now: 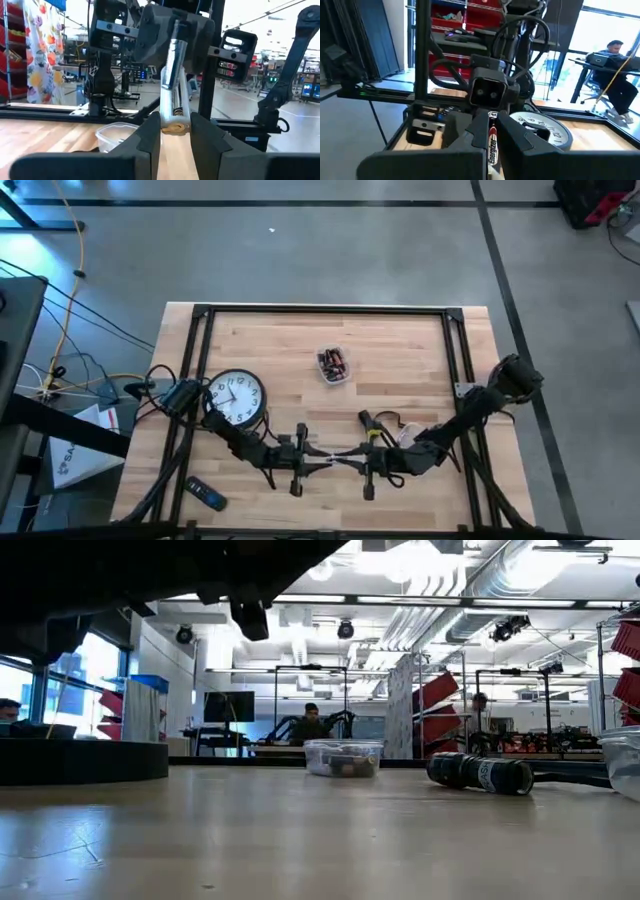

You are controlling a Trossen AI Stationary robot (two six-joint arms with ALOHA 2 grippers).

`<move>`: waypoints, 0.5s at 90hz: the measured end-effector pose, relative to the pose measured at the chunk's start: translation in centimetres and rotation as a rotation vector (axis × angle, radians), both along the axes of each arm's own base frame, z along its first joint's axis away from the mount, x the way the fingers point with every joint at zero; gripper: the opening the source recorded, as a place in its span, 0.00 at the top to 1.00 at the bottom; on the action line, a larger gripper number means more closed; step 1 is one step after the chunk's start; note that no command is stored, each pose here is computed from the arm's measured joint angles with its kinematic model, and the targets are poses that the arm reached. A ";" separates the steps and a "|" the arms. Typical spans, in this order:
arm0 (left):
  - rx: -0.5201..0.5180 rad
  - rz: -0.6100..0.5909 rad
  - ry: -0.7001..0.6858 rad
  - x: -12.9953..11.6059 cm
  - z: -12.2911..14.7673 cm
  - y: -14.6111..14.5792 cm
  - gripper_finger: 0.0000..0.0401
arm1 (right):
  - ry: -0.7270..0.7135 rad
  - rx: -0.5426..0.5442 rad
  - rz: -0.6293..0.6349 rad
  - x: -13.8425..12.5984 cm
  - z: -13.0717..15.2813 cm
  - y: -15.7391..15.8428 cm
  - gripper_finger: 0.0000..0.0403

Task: Insert battery
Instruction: Insert the silver battery into the battery holder

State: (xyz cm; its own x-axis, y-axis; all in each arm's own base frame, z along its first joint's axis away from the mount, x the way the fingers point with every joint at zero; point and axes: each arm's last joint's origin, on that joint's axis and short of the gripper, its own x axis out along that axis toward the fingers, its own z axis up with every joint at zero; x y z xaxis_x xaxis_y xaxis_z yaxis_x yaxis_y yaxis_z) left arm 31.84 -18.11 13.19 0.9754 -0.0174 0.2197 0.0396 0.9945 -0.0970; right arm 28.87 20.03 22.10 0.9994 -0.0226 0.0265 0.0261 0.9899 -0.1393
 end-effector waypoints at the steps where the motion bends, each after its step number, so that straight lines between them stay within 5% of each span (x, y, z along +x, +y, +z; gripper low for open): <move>1: 0.000 0.001 0.000 0.0 0.0 0.0 0.84 | -0.001 -0.001 0.000 0.0 0.0 0.0 1.00; 45: 0.007 0.011 -0.027 -0.2 1.2 0.0 0.84 | 0.017 -0.010 0.001 -0.2 -0.2 0.3 1.00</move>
State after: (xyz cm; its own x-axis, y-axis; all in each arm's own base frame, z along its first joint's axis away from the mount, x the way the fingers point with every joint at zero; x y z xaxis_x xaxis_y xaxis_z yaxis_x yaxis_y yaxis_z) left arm 31.68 -18.16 14.35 0.9692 -0.0082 0.2463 0.0310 0.9956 -0.0890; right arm 28.67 20.30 21.91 0.9997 -0.0216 0.0101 0.0229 0.9885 -0.1496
